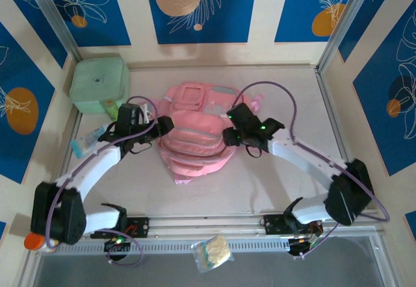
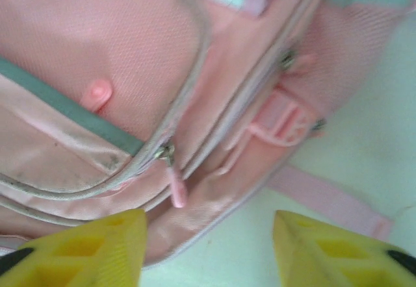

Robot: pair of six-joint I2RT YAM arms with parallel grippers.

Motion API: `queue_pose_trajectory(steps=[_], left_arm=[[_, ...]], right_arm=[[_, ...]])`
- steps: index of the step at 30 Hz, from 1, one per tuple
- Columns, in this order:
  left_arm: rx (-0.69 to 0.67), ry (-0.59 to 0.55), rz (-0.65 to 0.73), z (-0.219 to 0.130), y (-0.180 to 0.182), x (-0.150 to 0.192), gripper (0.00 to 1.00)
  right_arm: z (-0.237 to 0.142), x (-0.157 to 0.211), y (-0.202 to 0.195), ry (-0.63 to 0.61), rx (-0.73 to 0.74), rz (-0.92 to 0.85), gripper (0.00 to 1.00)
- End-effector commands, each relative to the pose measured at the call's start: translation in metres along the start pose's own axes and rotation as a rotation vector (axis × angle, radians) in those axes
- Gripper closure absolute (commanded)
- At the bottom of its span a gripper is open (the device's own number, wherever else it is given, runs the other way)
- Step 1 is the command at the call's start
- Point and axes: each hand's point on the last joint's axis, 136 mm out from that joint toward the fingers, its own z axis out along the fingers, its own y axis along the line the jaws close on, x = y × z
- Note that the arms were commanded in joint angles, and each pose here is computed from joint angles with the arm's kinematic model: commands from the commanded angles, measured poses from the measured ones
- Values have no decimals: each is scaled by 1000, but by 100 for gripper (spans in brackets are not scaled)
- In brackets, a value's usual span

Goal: Pack the student bag
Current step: Reset both arms

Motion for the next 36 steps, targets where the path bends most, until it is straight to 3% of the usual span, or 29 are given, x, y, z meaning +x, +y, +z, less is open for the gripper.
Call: queue_pose_trajectory(steps=[1, 4, 8, 10, 11, 14, 18, 20, 27, 36], left_arm=[[-162, -117, 91, -35, 24, -14, 1], [-436, -233, 197, -67, 63, -35, 1], [-797, -400, 344, -100, 111, -68, 1], [-842, -432, 418, -95, 130, -76, 1], [-855, -437, 443, -90, 140, -78, 1], [-804, -480, 496, -66, 157, -81, 1], [-600, -563, 557, -34, 146, -76, 1], [-526, -599, 605, -20, 140, -74, 1], [-406, -509, 693, 25, 143, -64, 1], [-422, -500, 660, 22, 150, -65, 1]], right_arm=[[-17, -8, -68, -105, 204, 168, 41], [-21, -10, -127, -215, 337, 317, 37], [-15, -6, -192, -333, 434, 460, 16], [-10, -5, -218, -389, 459, 503, 10], [-6, -5, -229, -423, 468, 504, 0], [4, -6, -249, -507, 469, 460, 1], [23, -9, -236, -623, 268, 355, 1], [37, -8, -229, -606, 194, 354, 1], [77, -25, -160, -578, -56, 43, 1], [87, -21, -174, -577, 17, 96, 1]])
